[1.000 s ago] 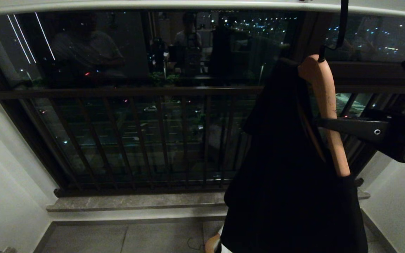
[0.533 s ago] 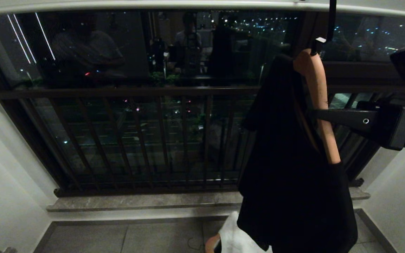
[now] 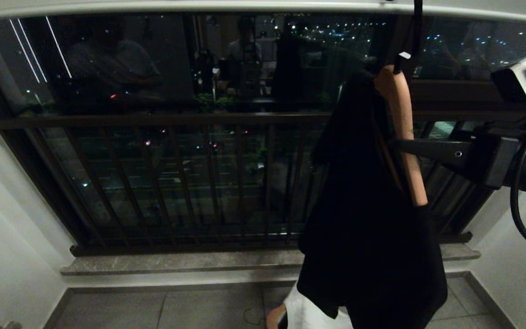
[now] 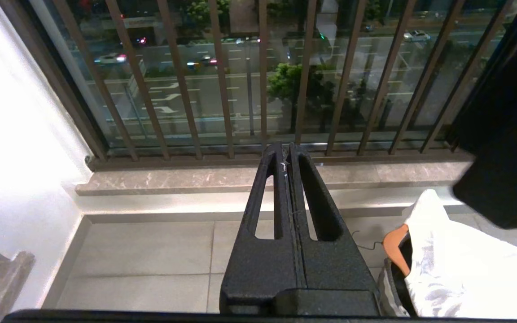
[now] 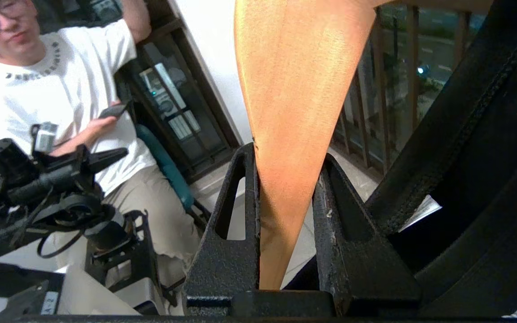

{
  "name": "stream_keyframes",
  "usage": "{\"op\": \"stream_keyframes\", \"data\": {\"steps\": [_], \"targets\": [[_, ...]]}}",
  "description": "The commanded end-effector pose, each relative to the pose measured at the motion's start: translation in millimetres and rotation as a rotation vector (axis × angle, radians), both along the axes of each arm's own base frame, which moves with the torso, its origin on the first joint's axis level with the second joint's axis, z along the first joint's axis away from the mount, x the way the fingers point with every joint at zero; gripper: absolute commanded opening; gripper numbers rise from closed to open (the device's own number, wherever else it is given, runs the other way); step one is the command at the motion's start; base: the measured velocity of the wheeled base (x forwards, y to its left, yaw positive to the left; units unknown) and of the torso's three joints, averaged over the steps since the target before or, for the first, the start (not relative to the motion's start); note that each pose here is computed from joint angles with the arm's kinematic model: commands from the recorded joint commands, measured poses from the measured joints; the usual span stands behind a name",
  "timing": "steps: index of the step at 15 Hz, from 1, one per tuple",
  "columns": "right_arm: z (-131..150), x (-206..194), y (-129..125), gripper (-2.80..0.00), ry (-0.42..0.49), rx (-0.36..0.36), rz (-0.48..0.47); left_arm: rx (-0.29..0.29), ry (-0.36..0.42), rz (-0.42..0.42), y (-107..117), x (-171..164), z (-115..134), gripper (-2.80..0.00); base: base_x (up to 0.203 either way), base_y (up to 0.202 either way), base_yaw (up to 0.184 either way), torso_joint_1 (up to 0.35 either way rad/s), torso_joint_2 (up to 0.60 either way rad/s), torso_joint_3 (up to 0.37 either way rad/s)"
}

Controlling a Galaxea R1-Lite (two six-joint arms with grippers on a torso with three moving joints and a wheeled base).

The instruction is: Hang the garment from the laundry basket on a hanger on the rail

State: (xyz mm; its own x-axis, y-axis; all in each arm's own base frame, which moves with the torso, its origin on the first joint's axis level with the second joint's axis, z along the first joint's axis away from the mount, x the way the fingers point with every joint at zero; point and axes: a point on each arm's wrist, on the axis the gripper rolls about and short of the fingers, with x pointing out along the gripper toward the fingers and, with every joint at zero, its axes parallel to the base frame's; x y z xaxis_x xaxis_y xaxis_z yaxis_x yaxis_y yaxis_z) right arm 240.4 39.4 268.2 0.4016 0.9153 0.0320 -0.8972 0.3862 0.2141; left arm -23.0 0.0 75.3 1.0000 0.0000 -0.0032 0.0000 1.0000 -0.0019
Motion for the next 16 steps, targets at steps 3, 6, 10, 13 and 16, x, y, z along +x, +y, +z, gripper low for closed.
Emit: {"op": "stream_keyframes", "data": {"steps": [3,6,10,13,16], "targets": [[-7.8,1.9,0.2,-2.8,0.002,0.0,0.006,0.0,0.001,0.0,0.0,0.0,-0.1,-2.8,0.0,0.0,0.0,0.0,0.0,0.0],[-10.6,5.1,0.9,-2.8,-0.013,0.002,0.008,-0.001,0.001,0.0,0.0,0.1,-0.1,-2.8,0.0,0.0,0.0,0.0,0.0,0.0],[-19.6,5.0,0.5,-2.8,-0.002,0.001,0.005,-0.001,0.001,0.0,0.0,0.1,-0.1,-2.8,0.0,0.0,0.0,0.0,0.0,0.0],[-31.2,16.2,0.9,-2.8,0.049,0.003,-0.006,0.0,0.001,0.0,0.0,0.1,-0.1,-2.8,0.0,0.0,0.0,0.0,0.0,0.0],[-28.1,17.5,1.4,-2.8,0.038,0.004,-0.004,0.0,0.001,0.0,0.0,0.1,-0.1,-2.8,0.0,0.0,0.0,0.0,0.0,0.0]]}}
